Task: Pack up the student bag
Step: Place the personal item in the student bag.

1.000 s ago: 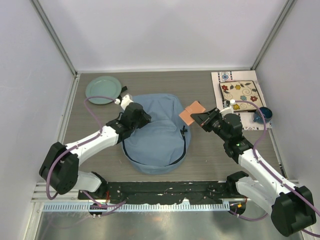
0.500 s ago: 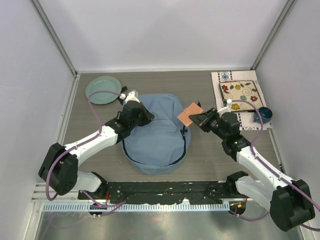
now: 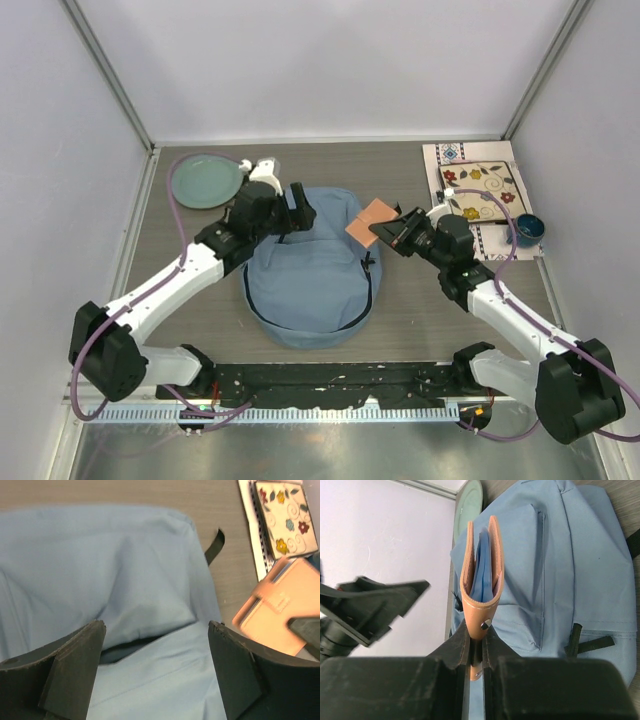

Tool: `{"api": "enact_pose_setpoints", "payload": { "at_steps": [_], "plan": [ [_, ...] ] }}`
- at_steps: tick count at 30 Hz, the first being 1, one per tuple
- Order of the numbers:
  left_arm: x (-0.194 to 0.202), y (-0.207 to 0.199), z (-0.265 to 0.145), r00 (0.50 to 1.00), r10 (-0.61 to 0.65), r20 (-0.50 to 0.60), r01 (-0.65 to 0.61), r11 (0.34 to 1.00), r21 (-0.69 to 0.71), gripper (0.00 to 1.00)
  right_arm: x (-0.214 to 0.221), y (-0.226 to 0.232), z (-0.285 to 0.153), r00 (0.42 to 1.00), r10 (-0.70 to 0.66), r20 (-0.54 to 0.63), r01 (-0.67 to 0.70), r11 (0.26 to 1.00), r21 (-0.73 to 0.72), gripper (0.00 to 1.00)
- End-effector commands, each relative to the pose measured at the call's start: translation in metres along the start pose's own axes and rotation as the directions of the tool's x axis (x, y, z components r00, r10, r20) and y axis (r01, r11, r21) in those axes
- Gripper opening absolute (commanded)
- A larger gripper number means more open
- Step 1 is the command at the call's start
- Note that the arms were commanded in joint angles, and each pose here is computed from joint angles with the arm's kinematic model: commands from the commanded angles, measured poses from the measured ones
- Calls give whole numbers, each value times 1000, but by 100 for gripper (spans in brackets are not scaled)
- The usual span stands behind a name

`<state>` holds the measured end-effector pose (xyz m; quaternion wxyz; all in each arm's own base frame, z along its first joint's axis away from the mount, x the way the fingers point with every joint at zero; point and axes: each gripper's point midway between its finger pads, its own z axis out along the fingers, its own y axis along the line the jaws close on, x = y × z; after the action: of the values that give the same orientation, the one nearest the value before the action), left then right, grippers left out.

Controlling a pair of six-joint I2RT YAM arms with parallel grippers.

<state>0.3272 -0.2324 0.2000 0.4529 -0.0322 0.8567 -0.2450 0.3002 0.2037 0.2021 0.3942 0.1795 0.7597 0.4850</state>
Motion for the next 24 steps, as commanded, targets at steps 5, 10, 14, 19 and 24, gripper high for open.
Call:
{"api": "enact_pose_setpoints", "payload": {
  "at_steps": [5,10,14,19,24],
  "plan": [
    [-31,-16,18,937,346,-54,-345,938,32,86,-12,33,-1,998,-44,35,47,994,-98,1],
    [-6,-15,34,885,435,-165,-423,900,104,84,-12,33,-2,998,-46,38,49,995,-91,1],
    [11,-11,42,861,450,-235,-431,893,130,82,-13,31,-4,998,-48,49,52,995,-80,1],
    [23,-3,48,852,444,-278,-429,896,114,80,-13,30,-4,998,-46,49,50,996,-76,1],
    [32,5,52,839,443,-316,-435,895,100,76,-12,31,-3,998,-48,43,51,996,-78,2]
  ]
}}
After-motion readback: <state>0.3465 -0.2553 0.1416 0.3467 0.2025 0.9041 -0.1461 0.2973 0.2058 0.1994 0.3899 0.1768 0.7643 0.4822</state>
